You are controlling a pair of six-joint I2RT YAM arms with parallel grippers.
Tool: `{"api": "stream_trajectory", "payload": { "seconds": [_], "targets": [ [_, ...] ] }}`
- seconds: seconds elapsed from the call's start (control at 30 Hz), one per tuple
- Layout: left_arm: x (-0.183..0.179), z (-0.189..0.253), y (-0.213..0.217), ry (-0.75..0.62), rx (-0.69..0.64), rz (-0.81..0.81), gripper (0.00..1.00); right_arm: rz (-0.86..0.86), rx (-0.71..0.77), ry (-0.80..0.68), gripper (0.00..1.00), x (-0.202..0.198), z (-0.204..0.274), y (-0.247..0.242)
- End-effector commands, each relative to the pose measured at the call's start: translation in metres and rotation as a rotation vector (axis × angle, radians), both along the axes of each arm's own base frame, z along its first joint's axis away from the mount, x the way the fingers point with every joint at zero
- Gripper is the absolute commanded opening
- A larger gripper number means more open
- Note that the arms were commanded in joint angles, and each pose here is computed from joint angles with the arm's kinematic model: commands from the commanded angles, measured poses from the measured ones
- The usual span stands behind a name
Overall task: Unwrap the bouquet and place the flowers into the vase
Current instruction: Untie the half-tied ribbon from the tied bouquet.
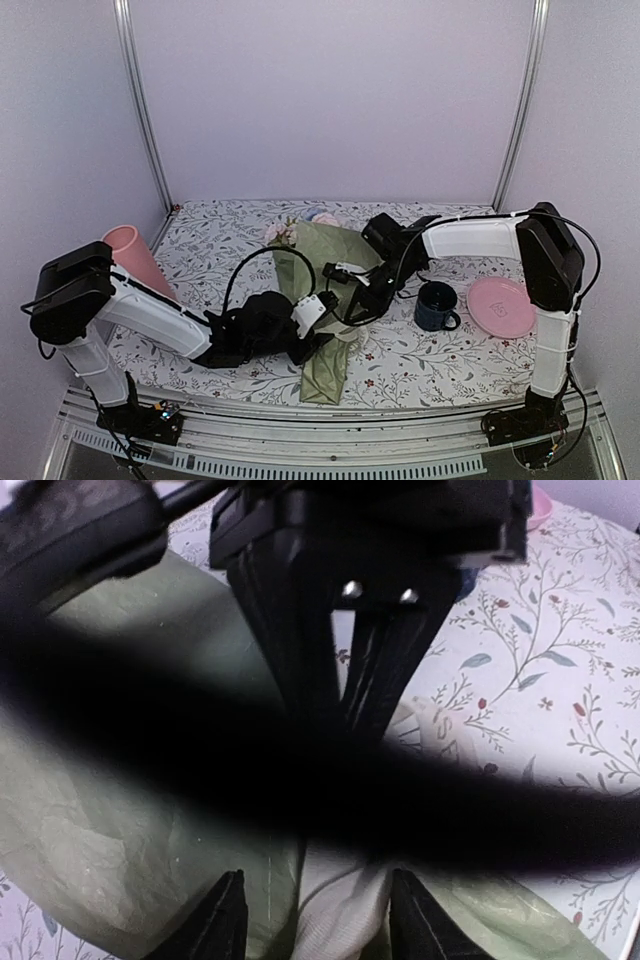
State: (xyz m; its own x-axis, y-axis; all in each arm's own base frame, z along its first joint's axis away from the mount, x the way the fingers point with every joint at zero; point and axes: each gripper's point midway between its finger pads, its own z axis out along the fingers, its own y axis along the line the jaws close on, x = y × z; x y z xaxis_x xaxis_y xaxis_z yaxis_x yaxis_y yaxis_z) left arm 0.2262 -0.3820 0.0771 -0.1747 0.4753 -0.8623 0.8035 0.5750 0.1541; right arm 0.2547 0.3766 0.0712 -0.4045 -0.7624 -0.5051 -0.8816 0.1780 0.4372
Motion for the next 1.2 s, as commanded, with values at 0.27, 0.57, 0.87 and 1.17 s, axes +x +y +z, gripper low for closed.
{"api": "stream_trajectory", "payload": {
  "seconds": [0.27, 0.57, 0.87, 1.17],
  "targets": [
    [0.029, -0.013, 0.019, -0.008, 0.091, 0.138, 0.44, -0.144, 0.063, -0.095, 0.0, 0.018, 0.036, -0.068],
    [0.02, -0.028, 0.078, 0.096, 0.134, 0.34, 0.43, -0.179, -0.033, -0.057, 0.0, 0.007, 0.001, -0.091],
    [-0.001, -0.032, 0.093, 0.227, 0.102, 0.359, 0.49, -0.169, -0.092, -0.089, 0.11, 0.008, -0.005, -0.102],
    [-0.028, 0.014, 0.048, 0.231, 0.036, 0.059, 0.51, -0.131, 0.021, -0.167, 0.33, 0.032, 0.051, -0.077]
  ]
}}
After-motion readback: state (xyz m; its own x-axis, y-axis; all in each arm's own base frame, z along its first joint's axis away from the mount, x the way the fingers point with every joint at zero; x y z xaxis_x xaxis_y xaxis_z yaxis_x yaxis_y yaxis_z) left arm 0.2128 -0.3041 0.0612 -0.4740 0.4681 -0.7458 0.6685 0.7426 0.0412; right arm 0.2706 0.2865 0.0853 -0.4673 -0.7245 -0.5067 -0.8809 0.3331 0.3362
